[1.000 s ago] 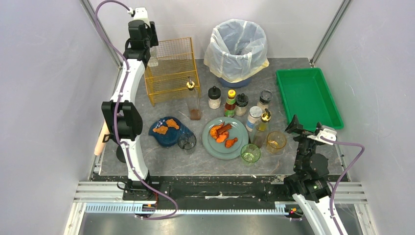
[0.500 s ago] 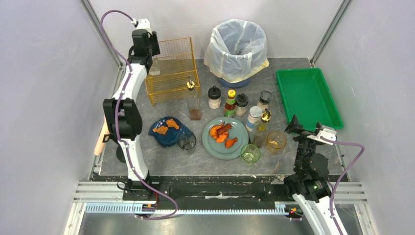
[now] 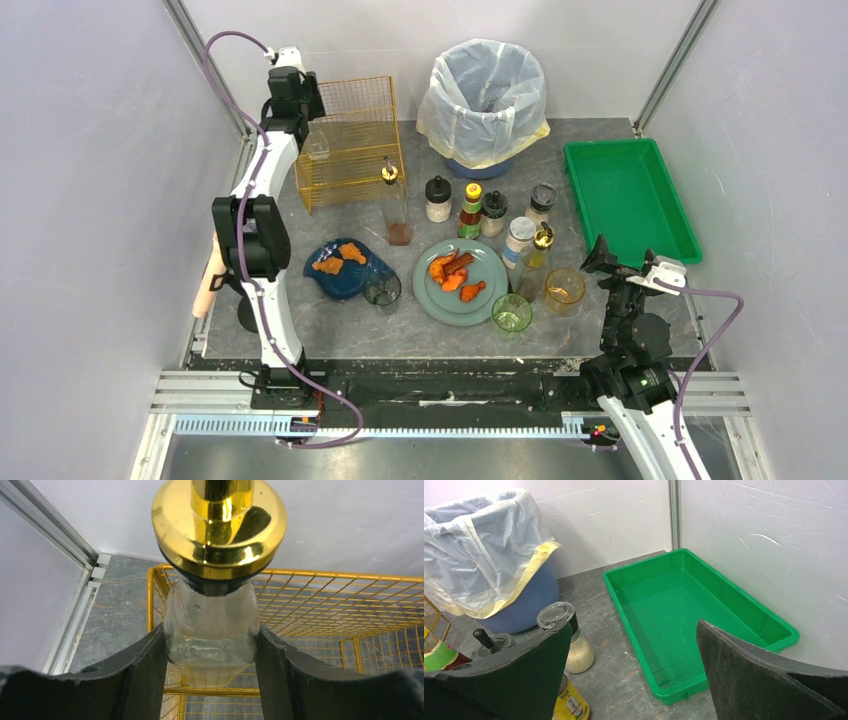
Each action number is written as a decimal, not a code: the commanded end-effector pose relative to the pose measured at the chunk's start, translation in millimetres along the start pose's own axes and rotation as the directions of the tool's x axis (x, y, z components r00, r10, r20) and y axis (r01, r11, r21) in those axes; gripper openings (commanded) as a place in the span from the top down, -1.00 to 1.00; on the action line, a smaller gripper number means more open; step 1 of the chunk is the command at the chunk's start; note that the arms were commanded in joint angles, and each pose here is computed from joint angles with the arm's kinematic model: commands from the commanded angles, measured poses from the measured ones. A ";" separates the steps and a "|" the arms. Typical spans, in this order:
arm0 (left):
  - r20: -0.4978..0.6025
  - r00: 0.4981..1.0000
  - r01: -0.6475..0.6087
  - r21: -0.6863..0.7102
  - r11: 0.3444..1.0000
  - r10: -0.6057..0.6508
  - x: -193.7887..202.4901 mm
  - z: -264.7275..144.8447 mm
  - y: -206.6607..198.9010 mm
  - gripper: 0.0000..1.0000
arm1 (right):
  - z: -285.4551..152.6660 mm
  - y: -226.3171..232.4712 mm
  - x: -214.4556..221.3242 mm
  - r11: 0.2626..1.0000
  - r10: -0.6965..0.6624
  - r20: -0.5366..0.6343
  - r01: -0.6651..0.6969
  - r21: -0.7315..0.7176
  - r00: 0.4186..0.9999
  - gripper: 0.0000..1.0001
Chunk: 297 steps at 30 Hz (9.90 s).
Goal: Clear the kitchen counter
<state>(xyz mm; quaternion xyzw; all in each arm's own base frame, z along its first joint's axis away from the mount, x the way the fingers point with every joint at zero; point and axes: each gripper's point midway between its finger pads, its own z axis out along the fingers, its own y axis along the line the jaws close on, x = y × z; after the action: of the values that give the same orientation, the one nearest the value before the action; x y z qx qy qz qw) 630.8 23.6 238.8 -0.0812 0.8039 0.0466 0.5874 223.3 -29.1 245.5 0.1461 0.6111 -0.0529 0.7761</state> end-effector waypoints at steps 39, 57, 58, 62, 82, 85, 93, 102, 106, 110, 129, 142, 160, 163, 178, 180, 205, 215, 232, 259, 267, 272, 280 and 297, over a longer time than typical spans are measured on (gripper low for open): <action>0.133 0.971 0.131 0.395 0.910 -0.197 -105.7 -181.1 -45.5 -0.92 | -16.5 -5.8 -46.3 0.989 0.145 0.141 -0.141 -0.039 0.979 -0.96; -0.020 0.979 0.185 0.513 0.838 -0.204 7.3 -332.7 -92.7 -0.97 | -16.8 -2.2 -46.1 0.987 0.158 0.137 -0.151 -0.057 0.978 -0.96; -0.020 0.980 0.180 0.510 0.841 -0.197 13.9 -338.4 -95.5 -0.97 | -16.8 -2.8 -46.5 0.987 0.158 0.138 -0.151 -0.054 0.978 -0.96; -0.030 0.988 0.146 0.484 0.863 -0.151 40.9 -356.3 -110.5 -0.97 | -16.6 -2.9 -45.6 0.988 0.154 0.138 -0.148 -0.053 0.978 -0.96; -0.005 0.992 0.128 0.191 0.973 -0.129 113.9 -316.8 -164.0 -0.97 | -16.0 -4.7 -43.2 0.989 0.144 0.135 -0.140 -0.041 0.980 -0.96; 0.025 0.993 0.112 0.149 0.982 -0.117 113.3 -307.0 -164.3 -0.97 | -16.2 -4.5 -44.2 0.989 0.146 0.138 -0.142 -0.043 0.980 -0.96; 0.038 0.994 0.093 0.118 0.989 -0.098 119.4 -279.7 -177.9 -0.97 | -16.2 -4.9 -44.5 0.989 0.147 0.138 -0.143 -0.041 0.979 -0.96; 0.036 0.994 0.094 0.112 0.989 -0.099 124.8 -254.1 -176.7 -0.92 | -16.1 -5.4 -44.3 0.989 0.144 0.139 -0.140 -0.038 0.980 -0.96; 0.028 0.996 0.082 0.134 0.988 -0.087 127.5 -247.6 -178.1 -0.87 | -15.8 -5.4 -43.4 0.990 0.142 0.139 -0.138 -0.037 0.980 -0.96; 0.032 0.997 0.061 0.142 0.988 -0.066 127.5 -246.5 -178.8 -0.72 | -15.7 -5.3 -43.6 0.990 0.141 0.139 -0.137 -0.038 0.980 -0.96; 0.050 0.998 0.013 0.239 0.971 -0.026 54.5 -281.1 -183.9 0.62 | -15.6 -5.2 -43.5 0.990 0.142 0.141 -0.138 -0.038 0.980 -0.96; 0.165 0.983 0.039 0.259 0.965 -0.084 -70.5 -292.5 -155.5 0.95 | -15.4 -6.8 -43.1 0.990 0.137 0.142 -0.135 -0.029 0.980 -0.96; 0.379 0.918 0.085 0.101 0.991 -0.117 -192.1 -220.2 -90.3 0.95 | -13.3 -7.9 -38.2 0.994 0.107 0.148 -0.106 -0.018 0.983 -0.96; 0.410 0.904 0.093 0.083 0.992 -0.119 -203.4 -206.6 -85.1 0.96 | -12.8 -6.6 -36.8 0.995 0.102 0.147 -0.099 -0.023 0.984 -0.96; 0.432 0.896 0.107 0.011 0.994 -0.101 -201.0 -131.2 -76.9 0.96 | -11.8 -8.2 -33.9 0.997 0.083 0.149 -0.082 -0.013 0.985 -0.96; 0.418 0.904 0.102 -0.004 0.995 -0.091 -192.7 -119.9 -75.5 0.95 | -11.8 -8.3 -34.2 0.996 0.084 0.151 -0.083 -0.013 0.985 -0.96; 0.182 0.983 0.038 -0.064 0.997 -0.026 -63.4 -31.9 -77.0 0.71 | -12.1 -6.3 -35.4 0.996 0.088 0.151 -0.086 -0.025 0.985 -0.96; 0.096 0.993 0.070 -0.046 0.997 -0.065 -27.9 -14.9 -78.4 0.39 | -12.2 -5.0 -34.9 0.996 0.092 0.148 -0.088 -0.032 0.985 -0.96; 0.042 0.995 0.087 -0.029 0.996 -0.086 -15.0 -14.5 -81.5 -0.46 | -12.5 -4.0 -36.1 0.995 0.096 0.149 -0.091 -0.039 0.984 -0.96; -0.058 0.988 0.153 0.353 0.923 -0.142 -6.6 -231.7 -152.9 -0.74 | -15.9 -3.2 -44.2 0.990 0.135 0.140 -0.129 -0.051 0.981 -0.96; -0.081 0.990 0.143 0.583 0.800 -0.119 32.2 -308.1 -186.7 -0.74 | -16.3 -2.6 -45.1 0.989 0.142 0.139 -0.136 -0.055 0.980 -0.96; -0.090 0.995 0.091 0.765 0.638 -0.034 64.0 -353.1 -222.5 -0.74 | -16.5 -2.3 -45.6 0.989 0.142 0.139 -0.136 -0.058 0.980 -0.96; 0.045 0.997 -0.063 0.922 0.381 0.057 107.1 -414.9 -276.8 -0.75 | -16.6 1.1 -47.5 0.987 0.151 0.145 -0.141 -0.077 0.978 -0.96; 0.336 0.942 -0.334 0.941 0.043 -0.022 146.6 -469.9 -354.2 -0.79 | -17.6 0.6 -49.0 0.986 0.161 0.139 -0.152 -0.075 0.977 -0.96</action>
<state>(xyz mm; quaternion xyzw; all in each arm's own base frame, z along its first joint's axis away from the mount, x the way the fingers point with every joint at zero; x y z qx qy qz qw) 214.2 -395.4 221.2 0.4023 0.6249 -0.4212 0.5199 226.1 -18.9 237.6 0.1331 0.6253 -0.0288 0.7684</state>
